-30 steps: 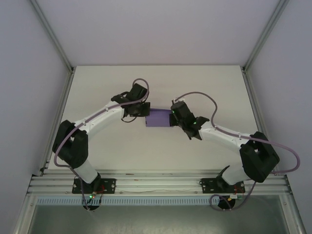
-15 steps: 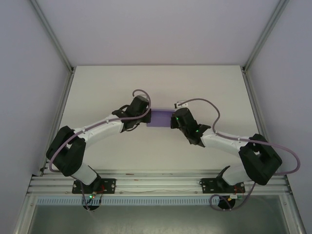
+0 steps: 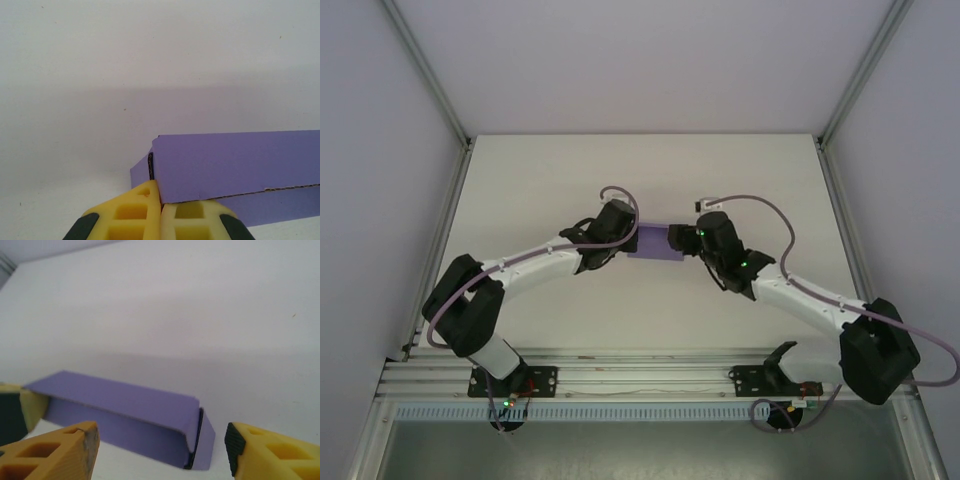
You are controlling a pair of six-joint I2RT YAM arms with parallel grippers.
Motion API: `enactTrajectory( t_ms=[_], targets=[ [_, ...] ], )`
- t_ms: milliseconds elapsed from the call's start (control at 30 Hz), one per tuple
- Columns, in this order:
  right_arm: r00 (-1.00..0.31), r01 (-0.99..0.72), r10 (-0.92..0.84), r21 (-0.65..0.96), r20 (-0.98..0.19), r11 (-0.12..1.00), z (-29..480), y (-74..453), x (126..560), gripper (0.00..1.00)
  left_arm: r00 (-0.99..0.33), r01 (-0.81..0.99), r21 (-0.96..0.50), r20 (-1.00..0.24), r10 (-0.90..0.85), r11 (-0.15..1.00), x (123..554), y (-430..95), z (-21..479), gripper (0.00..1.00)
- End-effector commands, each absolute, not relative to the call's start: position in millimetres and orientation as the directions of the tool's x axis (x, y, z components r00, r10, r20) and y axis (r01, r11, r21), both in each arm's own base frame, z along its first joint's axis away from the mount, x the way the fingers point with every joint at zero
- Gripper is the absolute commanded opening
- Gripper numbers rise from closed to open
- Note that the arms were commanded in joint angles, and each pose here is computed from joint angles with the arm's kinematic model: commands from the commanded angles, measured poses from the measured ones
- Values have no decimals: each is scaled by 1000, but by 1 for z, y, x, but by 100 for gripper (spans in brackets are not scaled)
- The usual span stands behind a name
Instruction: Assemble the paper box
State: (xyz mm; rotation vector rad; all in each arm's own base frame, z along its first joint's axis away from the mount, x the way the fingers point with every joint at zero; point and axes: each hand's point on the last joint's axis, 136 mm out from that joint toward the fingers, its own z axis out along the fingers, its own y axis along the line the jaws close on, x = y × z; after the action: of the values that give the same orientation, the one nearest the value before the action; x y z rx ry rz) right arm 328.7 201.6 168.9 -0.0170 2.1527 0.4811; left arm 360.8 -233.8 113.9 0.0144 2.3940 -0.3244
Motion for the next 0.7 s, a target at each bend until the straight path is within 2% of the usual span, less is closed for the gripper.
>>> enactTrajectory(
  t_ms=[0,133,300,433,600,667],
  targets=[
    [-600,-116,261,405,-756,907,180,192,343,66,-909,108,-98,-414,58,989,303,-215,39,0],
    [-658,-69,271,414,-703,907,163,190,355,47,-901,110,-80,-428,65,991,307,-213,41,0],
    [-722,-23,266,407,-638,913,128,190,353,41,-894,123,-98,-442,68,987,311,-220,48,0],
    [-752,5,270,404,-601,915,102,187,345,30,-885,158,-131,-458,81,979,314,-229,59,12],
    [-778,7,277,433,-564,901,84,190,336,29,-863,226,-195,-495,104,954,315,-246,91,39],
    [-781,5,282,445,-557,895,80,191,333,29,-851,255,-225,-514,108,940,314,-252,108,44]
  ],
)
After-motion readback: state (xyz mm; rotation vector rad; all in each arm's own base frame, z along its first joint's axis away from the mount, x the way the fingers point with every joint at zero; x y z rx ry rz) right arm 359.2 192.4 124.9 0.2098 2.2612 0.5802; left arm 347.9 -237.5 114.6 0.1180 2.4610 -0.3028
